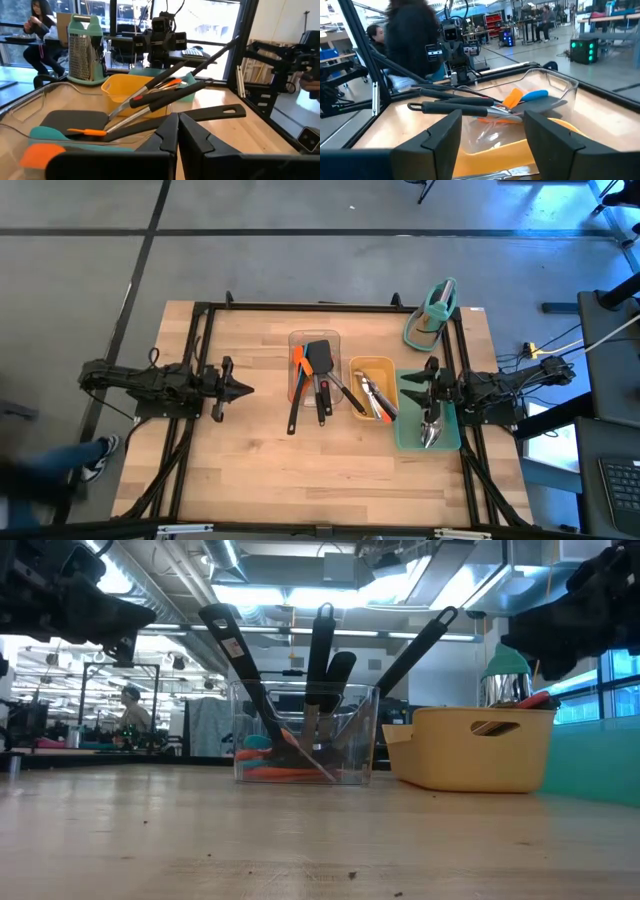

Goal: Pick & Place Kitchen Items
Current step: Return to Home Position

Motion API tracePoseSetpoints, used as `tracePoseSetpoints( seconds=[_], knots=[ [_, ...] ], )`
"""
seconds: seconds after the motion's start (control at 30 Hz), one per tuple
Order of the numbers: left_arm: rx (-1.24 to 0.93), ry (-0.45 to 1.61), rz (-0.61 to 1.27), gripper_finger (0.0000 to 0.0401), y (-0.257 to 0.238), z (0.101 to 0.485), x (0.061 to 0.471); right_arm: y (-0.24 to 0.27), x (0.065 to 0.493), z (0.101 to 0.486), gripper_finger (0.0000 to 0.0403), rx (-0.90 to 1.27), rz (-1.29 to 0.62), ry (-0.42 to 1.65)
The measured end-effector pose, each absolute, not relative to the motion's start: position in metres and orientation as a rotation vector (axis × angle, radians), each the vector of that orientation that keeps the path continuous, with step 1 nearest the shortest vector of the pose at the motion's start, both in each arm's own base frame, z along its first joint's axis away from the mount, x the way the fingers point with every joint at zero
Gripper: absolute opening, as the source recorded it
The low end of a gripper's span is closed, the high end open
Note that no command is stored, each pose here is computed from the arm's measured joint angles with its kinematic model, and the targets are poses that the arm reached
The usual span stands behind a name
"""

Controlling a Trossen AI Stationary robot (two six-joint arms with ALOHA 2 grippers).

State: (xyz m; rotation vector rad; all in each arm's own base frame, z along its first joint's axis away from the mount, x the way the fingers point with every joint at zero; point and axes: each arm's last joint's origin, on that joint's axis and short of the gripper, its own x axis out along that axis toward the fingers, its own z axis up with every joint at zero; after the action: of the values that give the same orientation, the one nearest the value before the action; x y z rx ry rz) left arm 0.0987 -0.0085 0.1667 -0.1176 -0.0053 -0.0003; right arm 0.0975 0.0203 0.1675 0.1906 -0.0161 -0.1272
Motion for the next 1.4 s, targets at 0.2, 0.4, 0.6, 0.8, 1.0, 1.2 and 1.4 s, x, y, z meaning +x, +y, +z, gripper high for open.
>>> tracePoseSetpoints(
  seconds=[0.2, 0.4, 0.6, 0.8, 1.0, 1.2, 1.4],
  knots=[
    [-0.117, 0.004, 0.008, 0.0002, -0.0083, 0.1659, 0.0994, 0.0204, 0.0986, 0.1661, 0.0166, 0.222, -0.134, -0.003],
    [-0.117, 0.004, 0.012, 0.0001, -0.0082, 0.1659, 0.0994, 0.0208, 0.0998, 0.1644, 0.0043, 0.214, -0.139, 0.016],
    [-0.101, 0.004, 0.016, 0.0002, -0.0081, 0.1659, 0.0994, 0.0198, 0.1013, 0.1620, 0.0004, 0.253, -0.200, 0.031],
    [-0.090, 0.004, 0.017, 0.0006, -0.0081, 0.1659, 0.0994, 0.0196, 0.1028, 0.1595, 0.0002, 0.235, -0.228, 0.055],
    [-0.090, 0.004, 0.017, 0.0003, -0.0080, 0.1660, 0.0994, 0.0198, 0.1033, 0.1588, 0.0001, 0.231, -0.228, 0.063],
    [-0.090, 0.004, 0.017, 0.0005, -0.0081, 0.1659, 0.0994, 0.0198, 0.1033, 0.1588, 0.0001, 0.229, -0.228, 0.063],
    [-0.097, 0.004, 0.017, 0.0006, -0.0081, 0.1660, 0.0994, 0.0198, 0.1033, 0.1588, 0.0001, 0.228, -0.227, 0.063]
  ],
)
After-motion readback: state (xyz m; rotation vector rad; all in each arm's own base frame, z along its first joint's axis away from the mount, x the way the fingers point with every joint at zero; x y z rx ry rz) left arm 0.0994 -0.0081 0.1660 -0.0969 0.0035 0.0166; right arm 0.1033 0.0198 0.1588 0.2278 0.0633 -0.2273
